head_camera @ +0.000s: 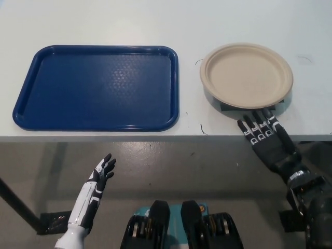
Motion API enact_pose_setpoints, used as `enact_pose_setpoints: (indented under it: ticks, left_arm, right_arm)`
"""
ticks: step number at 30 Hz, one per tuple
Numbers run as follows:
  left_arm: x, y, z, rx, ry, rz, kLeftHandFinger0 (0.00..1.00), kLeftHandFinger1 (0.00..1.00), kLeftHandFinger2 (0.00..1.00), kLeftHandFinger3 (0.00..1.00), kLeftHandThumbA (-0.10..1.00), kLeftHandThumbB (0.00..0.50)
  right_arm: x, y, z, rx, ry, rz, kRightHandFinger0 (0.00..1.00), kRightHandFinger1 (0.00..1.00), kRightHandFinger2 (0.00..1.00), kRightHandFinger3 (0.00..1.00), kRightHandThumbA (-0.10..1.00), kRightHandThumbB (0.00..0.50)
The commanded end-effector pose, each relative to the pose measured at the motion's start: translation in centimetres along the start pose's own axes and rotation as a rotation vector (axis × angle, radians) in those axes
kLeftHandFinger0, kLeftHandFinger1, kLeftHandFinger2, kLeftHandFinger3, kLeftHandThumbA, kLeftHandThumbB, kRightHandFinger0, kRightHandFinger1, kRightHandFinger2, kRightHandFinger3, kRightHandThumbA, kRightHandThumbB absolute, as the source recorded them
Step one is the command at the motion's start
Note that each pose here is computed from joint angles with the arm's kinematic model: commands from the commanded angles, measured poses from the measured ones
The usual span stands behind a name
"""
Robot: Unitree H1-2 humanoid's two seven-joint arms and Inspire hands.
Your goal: Use the right hand to pick up a plate from a leveled surface and place it into a tray on the left side
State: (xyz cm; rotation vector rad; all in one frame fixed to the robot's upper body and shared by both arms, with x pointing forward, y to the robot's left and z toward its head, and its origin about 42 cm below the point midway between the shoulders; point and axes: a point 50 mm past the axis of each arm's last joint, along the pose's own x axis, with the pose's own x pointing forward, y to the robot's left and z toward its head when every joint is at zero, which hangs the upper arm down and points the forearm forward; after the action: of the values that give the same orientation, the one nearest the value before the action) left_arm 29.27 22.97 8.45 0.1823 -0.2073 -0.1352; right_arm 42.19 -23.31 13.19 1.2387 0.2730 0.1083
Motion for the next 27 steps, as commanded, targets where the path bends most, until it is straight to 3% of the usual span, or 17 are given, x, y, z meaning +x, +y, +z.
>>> enact_pose_setpoints:
  ticks: [1,10,11,12,13,14,15,16,17,18,22,27]
  left_arm:
    - [0.8,0.7,1.1,0.014,-0.081,-0.005,1.00,1.00,1.00,1.00,1.00,0.108]
    - [0.8,0.7,1.2,0.004,-0.084,-0.009,1.00,1.00,1.00,1.00,1.00,0.113]
    - [0.9,0.7,1.1,0.007,-0.085,-0.009,1.00,1.00,1.00,1.00,1.00,0.115]
    - [0.9,0.7,1.1,0.011,-0.084,-0.010,1.00,1.00,1.00,1.00,1.00,0.124]
    - [0.9,0.7,1.1,0.014,-0.080,-0.012,1.00,1.00,1.00,1.00,1.00,0.131]
    - [0.8,0.6,1.1,0.013,-0.082,-0.013,1.00,1.00,1.00,1.00,1.00,0.126]
    - [0.8,0.6,1.2,0.012,-0.082,-0.014,1.00,1.00,1.00,1.00,1.00,0.124]
    - [0.8,0.7,1.2,0.010,-0.082,-0.014,1.00,1.00,1.00,1.00,1.00,0.124]
    - [1.0,0.7,1.3,0.012,-0.087,-0.013,1.00,1.00,1.00,1.00,1.00,0.124]
    - [1.0,0.8,1.3,0.011,-0.088,-0.013,1.00,1.00,1.00,1.00,1.00,0.125]
    - [1.0,0.8,1.2,0.020,-0.089,-0.016,1.00,1.00,1.00,1.00,1.00,0.125]
    - [1.0,0.8,1.3,0.017,-0.091,-0.018,1.00,1.00,1.00,1.00,1.00,0.105]
  right_arm:
    - [2.2,2.4,0.4,-0.042,-0.024,0.057,1.00,1.00,1.00,1.00,1.00,0.376]
    - [4.0,3.0,0.8,-0.087,-0.033,0.043,1.00,1.00,1.00,1.00,1.00,0.408]
    - [4.3,3.1,0.9,-0.097,-0.035,-0.023,1.00,1.00,1.00,1.00,1.00,0.405]
    - [4.6,3.1,1.1,-0.088,-0.037,-0.104,1.00,1.00,1.00,1.00,1.00,0.367]
    - [5.1,3.3,1.6,-0.141,-0.051,-0.262,0.30,0.38,0.57,0.75,0.68,0.210]
    - [5.4,3.3,1.8,-0.147,-0.065,-0.314,0.06,0.11,0.29,0.48,0.44,0.187]
    - [5.6,3.3,2.0,-0.136,-0.067,-0.331,0.00,0.01,0.25,0.43,-0.01,0.132]
    - [5.7,3.3,2.1,-0.119,-0.063,-0.334,0.00,0.00,0.29,0.48,-0.08,0.106]
    - [5.8,3.6,2.2,-0.135,-0.076,-0.336,0.00,0.00,0.34,0.85,-0.10,0.065]
    - [5.7,3.7,2.0,-0.150,-0.090,-0.347,0.00,0.01,0.47,1.00,-0.10,0.044]
    - [5.4,3.7,1.7,-0.162,-0.089,-0.351,0.00,0.07,0.63,1.00,-0.10,0.009]
    - [5.1,3.6,1.6,-0.172,-0.078,-0.355,0.00,0.10,0.69,1.00,-0.10,0.012]
